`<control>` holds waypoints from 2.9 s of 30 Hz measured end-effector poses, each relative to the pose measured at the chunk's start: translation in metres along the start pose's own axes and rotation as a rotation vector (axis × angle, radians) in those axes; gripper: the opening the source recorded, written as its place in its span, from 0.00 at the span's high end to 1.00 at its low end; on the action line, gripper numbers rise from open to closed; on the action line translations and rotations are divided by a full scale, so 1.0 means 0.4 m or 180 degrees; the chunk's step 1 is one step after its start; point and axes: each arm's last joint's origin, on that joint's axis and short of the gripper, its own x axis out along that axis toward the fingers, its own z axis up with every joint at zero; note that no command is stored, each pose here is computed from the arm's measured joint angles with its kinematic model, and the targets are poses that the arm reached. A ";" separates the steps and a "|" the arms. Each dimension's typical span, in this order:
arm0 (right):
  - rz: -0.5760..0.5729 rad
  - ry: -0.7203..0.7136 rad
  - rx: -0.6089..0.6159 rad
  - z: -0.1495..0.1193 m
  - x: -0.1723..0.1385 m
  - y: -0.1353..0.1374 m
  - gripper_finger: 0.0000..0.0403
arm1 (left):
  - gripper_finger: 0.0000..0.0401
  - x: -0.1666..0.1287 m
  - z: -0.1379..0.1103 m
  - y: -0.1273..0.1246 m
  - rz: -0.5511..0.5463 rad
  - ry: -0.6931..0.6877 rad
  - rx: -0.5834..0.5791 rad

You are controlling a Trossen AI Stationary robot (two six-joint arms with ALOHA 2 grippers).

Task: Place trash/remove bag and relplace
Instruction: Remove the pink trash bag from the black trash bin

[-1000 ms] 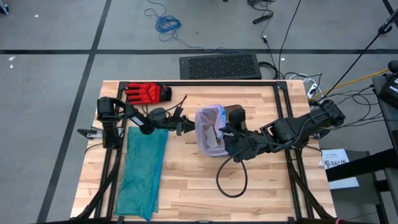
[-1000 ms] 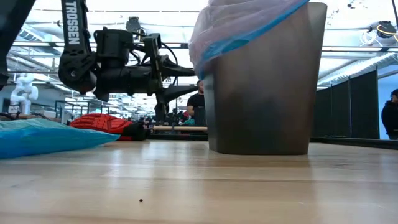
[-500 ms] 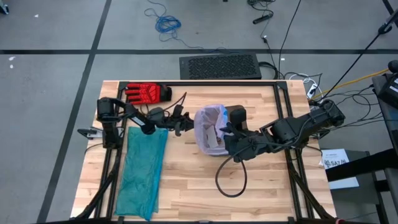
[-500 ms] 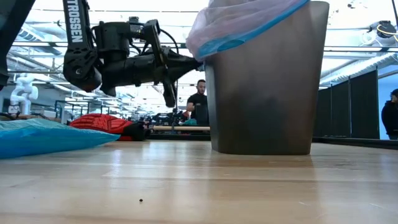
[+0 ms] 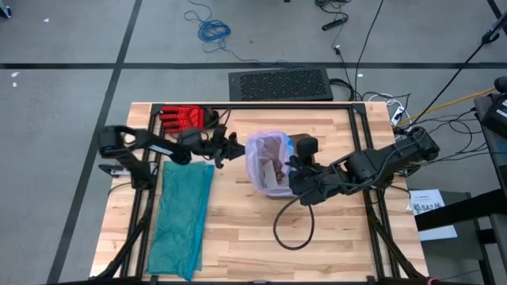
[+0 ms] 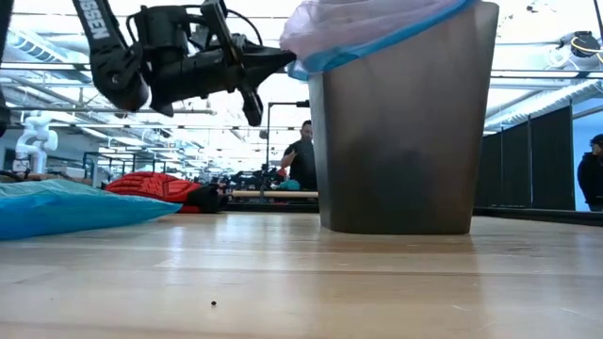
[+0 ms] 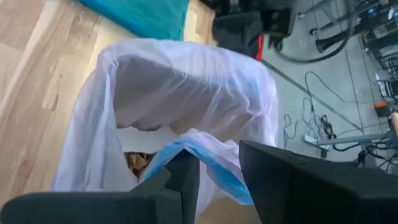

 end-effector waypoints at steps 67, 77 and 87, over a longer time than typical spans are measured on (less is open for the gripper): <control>0.0219 0.0588 0.0852 -0.044 0.079 -0.074 0.67 | 1.00 0.013 0.169 0.019 0.0288 0.0241 0.0720; 0.0042 0.0487 0.1028 -0.036 0.080 -0.079 0.67 | 1.00 0.011 0.251 -0.089 0.0639 0.0488 0.1258; 0.0010 0.0354 0.1641 -0.022 0.075 -0.093 0.53 | 1.00 0.042 0.242 -0.174 0.1136 0.0863 0.1817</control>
